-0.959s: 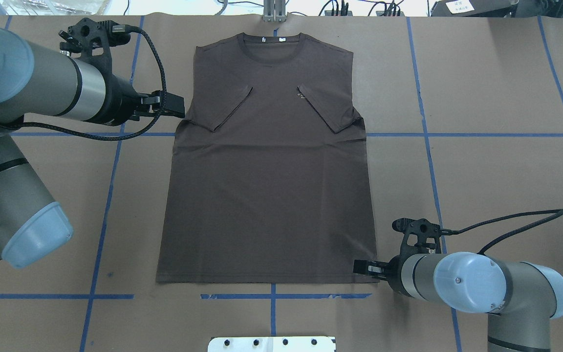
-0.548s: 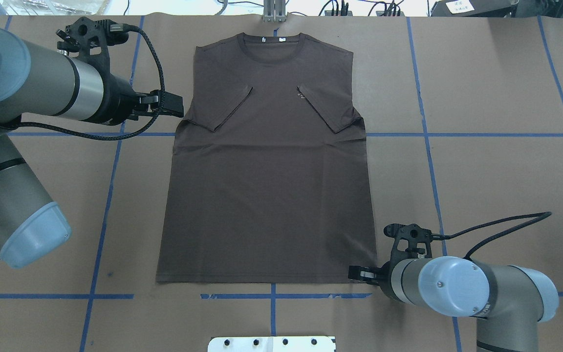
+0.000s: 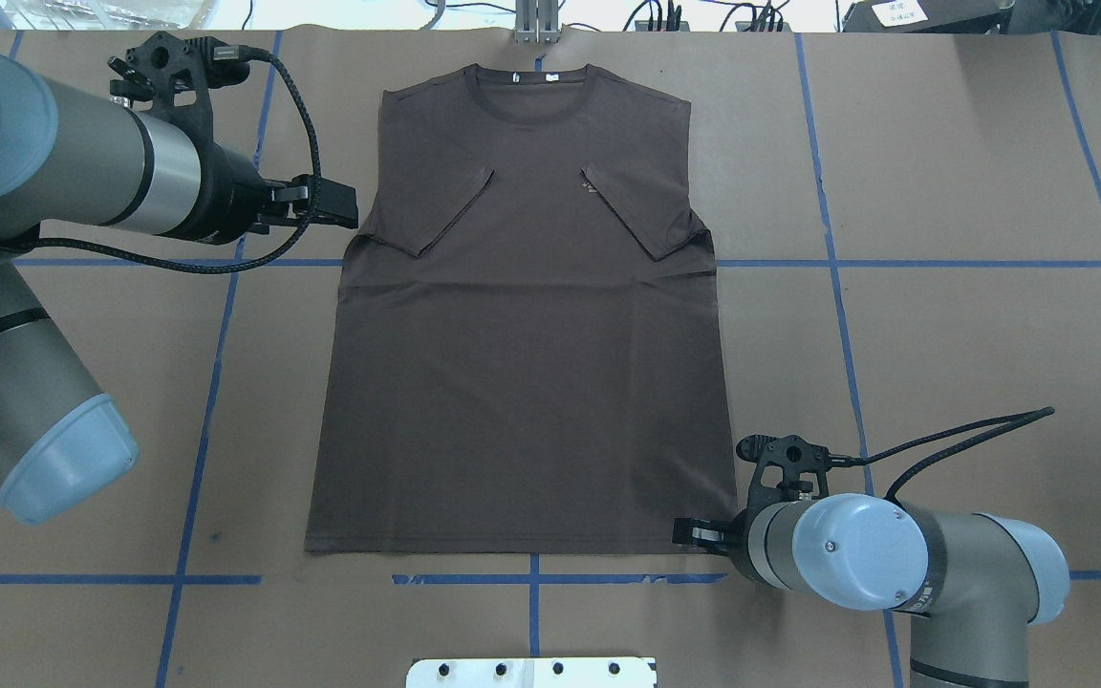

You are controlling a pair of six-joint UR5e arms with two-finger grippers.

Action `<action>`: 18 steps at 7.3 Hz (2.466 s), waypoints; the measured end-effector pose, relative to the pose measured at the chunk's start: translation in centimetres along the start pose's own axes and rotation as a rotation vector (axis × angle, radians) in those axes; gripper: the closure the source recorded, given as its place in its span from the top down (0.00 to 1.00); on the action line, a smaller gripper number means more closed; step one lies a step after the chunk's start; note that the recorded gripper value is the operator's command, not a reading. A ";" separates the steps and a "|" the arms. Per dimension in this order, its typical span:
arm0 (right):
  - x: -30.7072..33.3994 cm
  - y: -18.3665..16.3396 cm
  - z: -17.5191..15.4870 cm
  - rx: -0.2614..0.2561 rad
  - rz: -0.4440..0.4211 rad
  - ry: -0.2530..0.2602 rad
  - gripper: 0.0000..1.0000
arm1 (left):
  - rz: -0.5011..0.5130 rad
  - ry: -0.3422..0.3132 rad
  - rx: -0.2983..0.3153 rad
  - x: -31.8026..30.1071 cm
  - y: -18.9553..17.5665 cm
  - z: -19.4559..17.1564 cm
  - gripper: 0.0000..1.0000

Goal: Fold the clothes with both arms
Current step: 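Move both grippers down to the shirt hem nearest the robot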

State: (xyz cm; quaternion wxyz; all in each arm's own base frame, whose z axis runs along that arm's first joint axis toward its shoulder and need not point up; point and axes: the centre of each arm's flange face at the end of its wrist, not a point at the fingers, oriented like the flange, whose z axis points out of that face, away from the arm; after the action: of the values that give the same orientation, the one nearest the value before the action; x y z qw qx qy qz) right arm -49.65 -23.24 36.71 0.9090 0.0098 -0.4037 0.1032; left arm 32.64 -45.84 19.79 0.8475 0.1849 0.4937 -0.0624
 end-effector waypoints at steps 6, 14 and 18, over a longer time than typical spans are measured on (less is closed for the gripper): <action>0.6 -0.7 -0.4 -0.018 0.015 0.006 0.00 | -0.002 -0.001 0.004 -0.1 -0.2 -0.1 1.00; -0.6 -1.8 -4.9 -0.022 0.026 -0.080 0.00 | -0.239 -0.031 -0.101 -2.7 6.4 0.4 1.00; -0.7 -4.6 -7.5 -0.037 0.030 -0.120 0.00 | -0.503 -0.181 -0.156 -0.7 21.8 6.4 0.96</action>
State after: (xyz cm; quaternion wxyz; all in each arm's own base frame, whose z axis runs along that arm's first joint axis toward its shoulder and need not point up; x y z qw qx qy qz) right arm -43.66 -27.13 31.44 0.8814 -0.0068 -0.4597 0.1084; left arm 43.73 -28.17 28.71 0.8577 -0.0157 0.4496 -0.2489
